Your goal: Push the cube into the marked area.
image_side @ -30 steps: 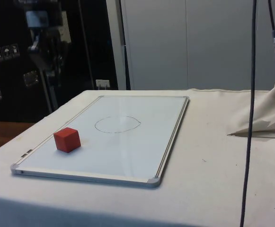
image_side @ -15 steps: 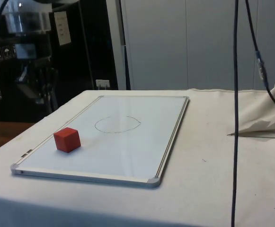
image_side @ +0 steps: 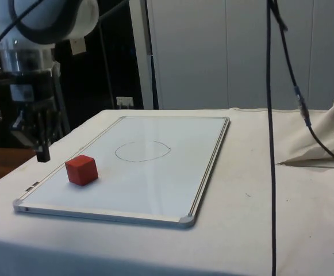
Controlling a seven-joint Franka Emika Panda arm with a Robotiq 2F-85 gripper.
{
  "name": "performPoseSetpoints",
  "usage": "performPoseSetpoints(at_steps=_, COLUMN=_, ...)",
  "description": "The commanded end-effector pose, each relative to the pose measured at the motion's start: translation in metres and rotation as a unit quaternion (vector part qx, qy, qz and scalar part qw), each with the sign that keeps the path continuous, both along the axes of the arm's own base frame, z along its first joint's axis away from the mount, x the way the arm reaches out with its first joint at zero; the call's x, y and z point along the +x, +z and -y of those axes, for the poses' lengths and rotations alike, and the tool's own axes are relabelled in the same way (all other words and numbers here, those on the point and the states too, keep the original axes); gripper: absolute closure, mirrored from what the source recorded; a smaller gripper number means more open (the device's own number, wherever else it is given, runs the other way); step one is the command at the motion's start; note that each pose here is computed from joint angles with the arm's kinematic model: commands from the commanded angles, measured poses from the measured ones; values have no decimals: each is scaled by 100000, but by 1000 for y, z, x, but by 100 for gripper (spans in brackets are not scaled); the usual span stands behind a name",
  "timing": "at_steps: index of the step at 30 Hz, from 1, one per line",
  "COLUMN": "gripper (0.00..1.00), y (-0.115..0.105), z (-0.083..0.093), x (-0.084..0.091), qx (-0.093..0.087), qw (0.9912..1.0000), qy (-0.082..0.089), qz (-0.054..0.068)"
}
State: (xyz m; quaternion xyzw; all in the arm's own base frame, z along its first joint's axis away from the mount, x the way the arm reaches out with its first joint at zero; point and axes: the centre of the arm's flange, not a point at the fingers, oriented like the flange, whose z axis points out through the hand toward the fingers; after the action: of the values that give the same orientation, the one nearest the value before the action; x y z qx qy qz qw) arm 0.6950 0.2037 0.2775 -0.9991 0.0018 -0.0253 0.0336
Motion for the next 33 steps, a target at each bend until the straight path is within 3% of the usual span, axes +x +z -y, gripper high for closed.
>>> performPoseSetpoints(at_steps=1, gripper=100, y=-6, z=0, x=3, qx=275, qw=99999, qy=-233, qz=-122)
performPoseSetpoints(at_steps=4, gripper=100, y=-19, z=4, x=10, qx=59, qw=99999, qy=-499, qz=-100)
performPoseSetpoints(at_steps=5, gripper=100, y=-12, z=1, x=7, qx=-227, qw=100000, qy=-153, qz=-33)
performPoseSetpoints(at_steps=8, gripper=100, y=-30, z=8, x=11, qx=-236, qw=99996, qy=-873, qz=-275)
performPoseSetpoints(at_steps=12, gripper=100, y=-40, z=14, x=11, qx=-846, qw=99987, qy=-1090, qz=-883)
performPoseSetpoints(at_steps=18, gripper=100, y=-59, z=31, x=12, qx=-1743, qw=99955, qy=-2305, qz=-854)
performPoseSetpoints(at_steps=28, gripper=100, y=-66, z=47, x=13, qx=-3675, qw=99873, qy=-3292, qz=-994)
performPoseSetpoints(at_steps=29, gripper=100, y=-66, z=46, x=14, qx=-3214, qw=99897, qy=-3012, qz=-1123)
performPoseSetpoints(at_steps=33, gripper=100, y=-66, z=54, x=14, qx=-4974, qw=99807, qy=-3547, qz=-1084)
